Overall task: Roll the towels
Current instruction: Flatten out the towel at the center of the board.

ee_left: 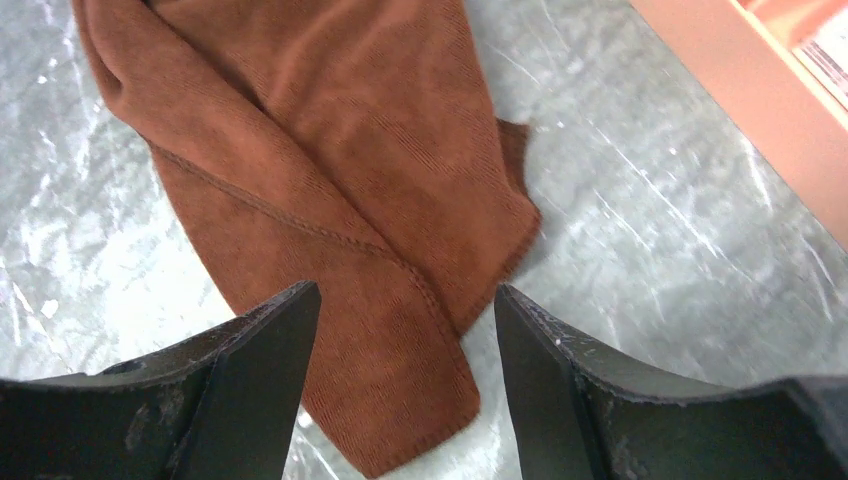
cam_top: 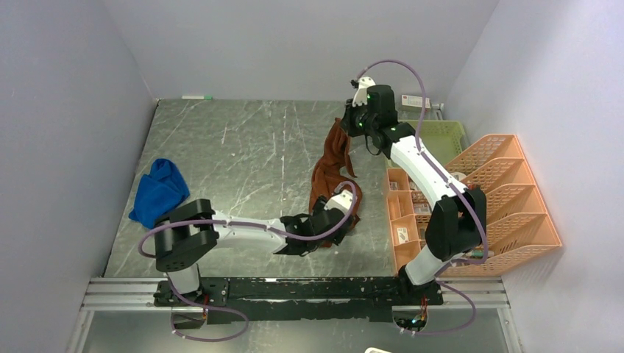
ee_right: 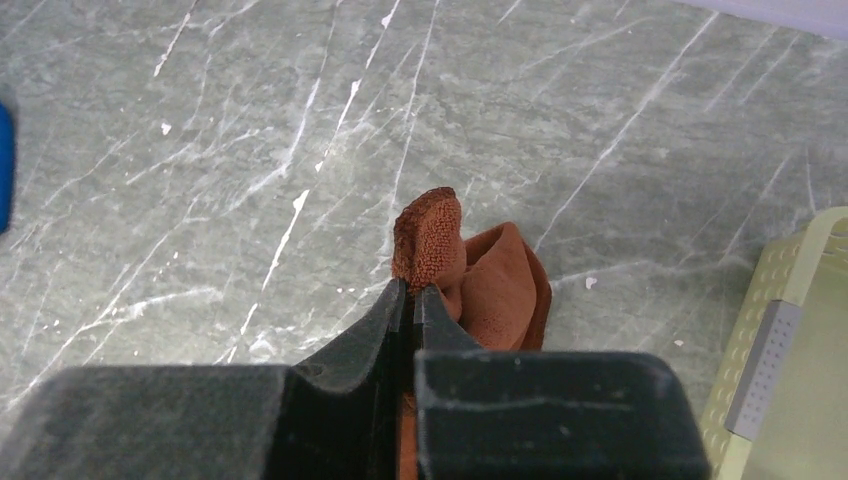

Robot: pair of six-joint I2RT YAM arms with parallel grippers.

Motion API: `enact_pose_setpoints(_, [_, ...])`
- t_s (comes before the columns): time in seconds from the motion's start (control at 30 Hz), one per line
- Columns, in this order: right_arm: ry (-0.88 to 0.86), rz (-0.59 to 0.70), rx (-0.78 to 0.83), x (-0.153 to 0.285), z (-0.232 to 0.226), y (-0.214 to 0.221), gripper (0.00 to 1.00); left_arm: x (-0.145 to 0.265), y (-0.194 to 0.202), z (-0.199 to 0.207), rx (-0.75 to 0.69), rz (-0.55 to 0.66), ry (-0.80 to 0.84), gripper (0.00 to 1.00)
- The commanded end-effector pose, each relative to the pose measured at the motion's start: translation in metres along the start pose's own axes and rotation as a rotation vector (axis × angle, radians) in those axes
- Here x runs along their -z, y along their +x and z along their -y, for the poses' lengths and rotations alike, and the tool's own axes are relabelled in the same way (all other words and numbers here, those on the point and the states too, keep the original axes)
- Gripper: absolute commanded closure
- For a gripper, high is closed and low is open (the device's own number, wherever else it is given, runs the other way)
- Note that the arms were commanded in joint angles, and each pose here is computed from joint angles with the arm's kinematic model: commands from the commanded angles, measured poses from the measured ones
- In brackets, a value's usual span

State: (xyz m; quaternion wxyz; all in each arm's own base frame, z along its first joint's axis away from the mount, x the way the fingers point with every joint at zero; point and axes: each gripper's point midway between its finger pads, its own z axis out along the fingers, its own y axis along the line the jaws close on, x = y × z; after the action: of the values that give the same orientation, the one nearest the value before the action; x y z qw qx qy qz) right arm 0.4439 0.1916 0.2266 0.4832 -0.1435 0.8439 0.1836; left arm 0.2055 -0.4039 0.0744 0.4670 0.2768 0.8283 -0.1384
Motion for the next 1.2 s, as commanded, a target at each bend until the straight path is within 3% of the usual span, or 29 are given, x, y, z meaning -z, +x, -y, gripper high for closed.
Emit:
enact_pose_setpoints(0.0, [-0.010, 0.024, -0.002, 0.010, 0.001, -0.006, 1.00, 0.019, -0.006, 0.003, 0.066, -0.008, -0.009, 0.24])
enact_pose_setpoints(0.2, [-0.037, 0.023, -0.018, 0.008, 0.000, -0.001, 1.00, 0.032, 0.023, 0.001, 0.050, -0.093, -0.034, 0.26])
enact_pose_setpoints(0.4, [-0.037, 0.023, -0.012, 0.012, 0.000, -0.001, 1.00, 0.028, 0.032, 0.024, 0.042, -0.118, 0.066, 0.29])
enact_pose_setpoints(0.87, [-0.051, 0.038, -0.015, 0.016, 0.000, -0.006, 1.00, 0.011, 0.082, 0.031, -0.008, -0.217, 0.021, 0.40])
enact_pose_setpoints(0.93, [-0.057, 0.038, -0.016, 0.016, -0.001, -0.006, 1.00, 0.007, 0.088, 0.029, -0.013, -0.228, 0.008, 0.51])
enact_pose_setpoints(0.97, [-0.057, 0.040, -0.017, 0.016, 0.000, -0.007, 1.00, 0.006, 0.090, 0.027, -0.012, -0.230, -0.005, 0.73])
enact_pose_setpoints(1.0, [-0.057, 0.040, -0.018, 0.016, 0.000, -0.007, 1.00, 0.006, 0.093, 0.025, -0.010, -0.234, -0.020, 0.87])
enact_pose_setpoints(1.03, [-0.058, 0.040, -0.017, 0.017, 0.000, -0.007, 1.00, 0.005, 0.094, 0.023, -0.012, -0.235, -0.028, 0.92])
enact_pose_setpoints(1.17, [-0.047, 0.052, -0.019, 0.020, 0.004, -0.010, 1.00, 0.010, 0.091, 0.016, -0.015, -0.233, -0.053, 0.93])
